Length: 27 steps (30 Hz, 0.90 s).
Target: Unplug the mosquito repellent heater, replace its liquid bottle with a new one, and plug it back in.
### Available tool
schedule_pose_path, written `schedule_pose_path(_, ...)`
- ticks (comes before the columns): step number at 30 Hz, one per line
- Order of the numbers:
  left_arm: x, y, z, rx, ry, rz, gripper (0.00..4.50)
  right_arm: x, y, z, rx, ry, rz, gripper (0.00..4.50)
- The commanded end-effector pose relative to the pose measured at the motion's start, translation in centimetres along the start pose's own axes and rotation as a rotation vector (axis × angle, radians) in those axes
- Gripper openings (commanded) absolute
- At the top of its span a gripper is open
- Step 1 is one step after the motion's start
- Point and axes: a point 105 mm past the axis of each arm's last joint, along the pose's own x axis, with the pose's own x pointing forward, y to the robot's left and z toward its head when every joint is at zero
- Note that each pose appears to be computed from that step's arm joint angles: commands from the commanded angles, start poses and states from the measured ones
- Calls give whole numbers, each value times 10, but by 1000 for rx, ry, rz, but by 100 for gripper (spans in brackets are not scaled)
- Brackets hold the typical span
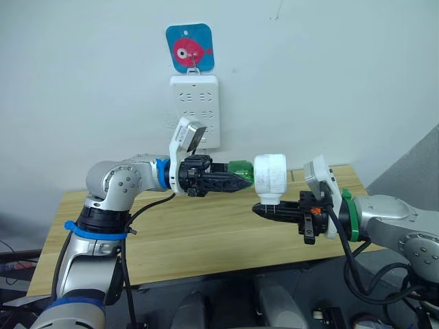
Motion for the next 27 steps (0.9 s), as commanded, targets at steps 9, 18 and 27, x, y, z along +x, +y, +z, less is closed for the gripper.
schedule_pose_path(9, 0, 18, -16, 40, 79, 115, 227, 1, 32, 32, -96, -85, 141, 0)
schedule_pose_path(18, -1, 20, -18, 57, 89, 124, 227, 1, 36, 38, -78, -99, 152, 0)
schedule_pose_path(27, 0, 19, -14, 38, 54, 119, 227, 0, 27, 22, -74, -11, 98, 0)
